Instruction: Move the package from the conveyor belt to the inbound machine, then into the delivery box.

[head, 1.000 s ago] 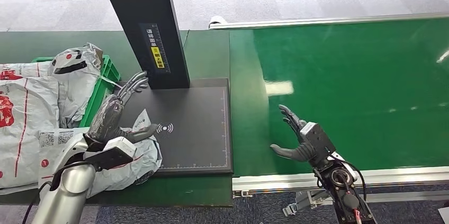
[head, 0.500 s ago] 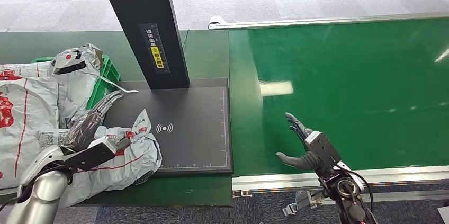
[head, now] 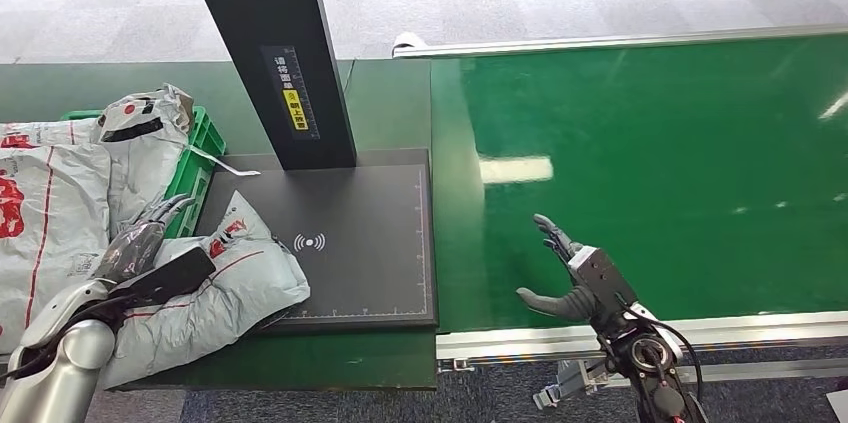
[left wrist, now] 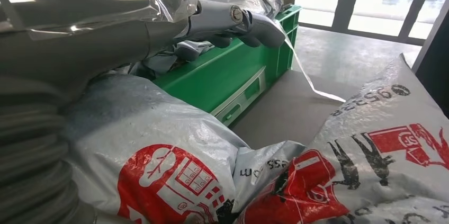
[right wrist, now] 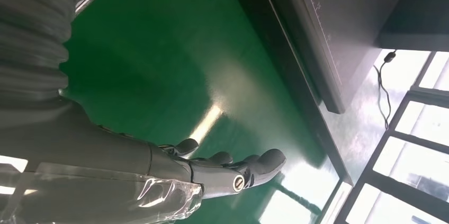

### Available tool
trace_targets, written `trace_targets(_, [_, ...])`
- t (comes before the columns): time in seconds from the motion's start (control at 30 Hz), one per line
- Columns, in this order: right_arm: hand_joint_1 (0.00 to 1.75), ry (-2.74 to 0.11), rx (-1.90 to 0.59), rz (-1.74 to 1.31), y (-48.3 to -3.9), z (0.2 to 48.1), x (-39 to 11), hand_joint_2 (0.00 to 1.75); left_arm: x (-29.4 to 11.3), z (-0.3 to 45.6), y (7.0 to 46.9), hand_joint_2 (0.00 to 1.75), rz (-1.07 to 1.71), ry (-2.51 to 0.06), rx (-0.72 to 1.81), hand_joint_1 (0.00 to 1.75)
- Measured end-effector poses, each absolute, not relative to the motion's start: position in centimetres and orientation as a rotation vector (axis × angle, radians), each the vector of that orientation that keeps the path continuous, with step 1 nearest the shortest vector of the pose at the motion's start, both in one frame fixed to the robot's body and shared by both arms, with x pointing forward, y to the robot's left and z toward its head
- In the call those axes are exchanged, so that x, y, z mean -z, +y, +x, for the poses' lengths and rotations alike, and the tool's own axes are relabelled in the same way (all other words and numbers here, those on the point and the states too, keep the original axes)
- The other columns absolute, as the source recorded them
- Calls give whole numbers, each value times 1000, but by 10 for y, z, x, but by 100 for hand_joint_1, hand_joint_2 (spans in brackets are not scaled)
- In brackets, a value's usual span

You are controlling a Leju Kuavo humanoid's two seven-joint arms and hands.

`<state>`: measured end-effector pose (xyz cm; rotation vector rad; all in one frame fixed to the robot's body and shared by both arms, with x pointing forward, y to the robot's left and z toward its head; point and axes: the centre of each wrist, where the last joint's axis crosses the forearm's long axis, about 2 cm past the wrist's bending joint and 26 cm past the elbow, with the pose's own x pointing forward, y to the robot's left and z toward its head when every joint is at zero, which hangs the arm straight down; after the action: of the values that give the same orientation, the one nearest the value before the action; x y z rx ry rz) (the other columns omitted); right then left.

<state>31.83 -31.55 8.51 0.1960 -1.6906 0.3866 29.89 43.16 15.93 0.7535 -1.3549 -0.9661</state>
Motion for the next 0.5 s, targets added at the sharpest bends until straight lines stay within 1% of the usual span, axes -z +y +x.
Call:
trace_targets(0.2, [0, -1691, -384, 198, -314, 319, -86, 175, -159, 302, 431, 175, 748, -1334, 975, 0])
trace_targets(0.23, [0, -1691, -384, 198, -314, 319, -86, 175, -159, 302, 431, 175, 747, -1333, 975, 10])
trace_targets(0.33, [0, -1689, -383, 199, -313, 319, -86, 175, -158, 303, 430, 175, 745, -1329, 976, 139])
trace_targets(0.37, [0, -1689, -383, 199, -313, 319, -86, 175, -158, 303, 430, 175, 744, -1330, 978, 173])
trace_targets(0.5, [0, -1686, -381, 201, -312, 319, -86, 175, -158, 305, 426, 175, 743, -1341, 997, 175])
